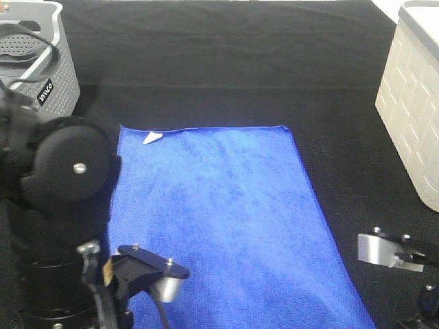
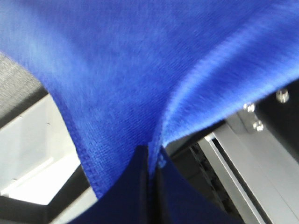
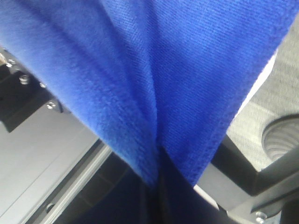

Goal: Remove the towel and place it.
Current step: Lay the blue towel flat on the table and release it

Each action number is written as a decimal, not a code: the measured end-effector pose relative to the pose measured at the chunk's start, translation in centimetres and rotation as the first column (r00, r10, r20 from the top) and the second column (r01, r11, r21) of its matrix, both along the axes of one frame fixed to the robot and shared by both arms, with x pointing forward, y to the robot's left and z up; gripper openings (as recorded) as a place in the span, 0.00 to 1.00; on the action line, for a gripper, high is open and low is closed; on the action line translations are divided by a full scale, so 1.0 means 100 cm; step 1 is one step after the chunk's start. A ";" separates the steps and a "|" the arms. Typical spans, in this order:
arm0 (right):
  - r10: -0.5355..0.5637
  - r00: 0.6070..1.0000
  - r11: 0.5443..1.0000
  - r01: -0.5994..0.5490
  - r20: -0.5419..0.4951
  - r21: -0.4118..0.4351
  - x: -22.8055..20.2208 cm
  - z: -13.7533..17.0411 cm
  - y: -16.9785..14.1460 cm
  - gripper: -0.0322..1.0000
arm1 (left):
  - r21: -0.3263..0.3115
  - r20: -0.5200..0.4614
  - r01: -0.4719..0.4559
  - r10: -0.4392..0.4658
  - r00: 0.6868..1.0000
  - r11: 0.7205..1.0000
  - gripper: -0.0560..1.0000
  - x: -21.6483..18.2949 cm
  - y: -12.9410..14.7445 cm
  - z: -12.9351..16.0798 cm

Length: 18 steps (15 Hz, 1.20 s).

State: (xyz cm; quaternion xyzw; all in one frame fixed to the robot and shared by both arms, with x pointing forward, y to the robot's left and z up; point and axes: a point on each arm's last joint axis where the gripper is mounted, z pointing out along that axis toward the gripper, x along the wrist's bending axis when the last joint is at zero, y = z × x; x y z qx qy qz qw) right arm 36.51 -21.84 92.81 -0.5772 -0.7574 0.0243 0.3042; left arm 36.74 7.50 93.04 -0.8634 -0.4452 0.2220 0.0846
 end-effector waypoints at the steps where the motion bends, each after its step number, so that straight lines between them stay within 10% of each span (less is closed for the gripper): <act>1: -0.003 1.000 1.000 0.002 -0.018 -0.012 0.003 -0.007 0.001 0.06 | 0.004 -0.005 0.010 -0.010 1.000 1.000 0.05 0.004 -0.005 -0.005; 12: -0.039 0.998 0.999 0.038 -0.045 -0.027 0.011 -0.027 0.004 0.20 | -0.017 -0.035 0.025 -0.025 0.999 1.000 0.07 0.016 -0.025 -0.017; 18: -0.061 0.997 0.998 0.060 -0.049 -0.014 0.012 -0.027 0.006 0.59 | -0.039 -0.060 -0.027 0.025 0.998 0.999 0.54 0.015 -0.029 -0.016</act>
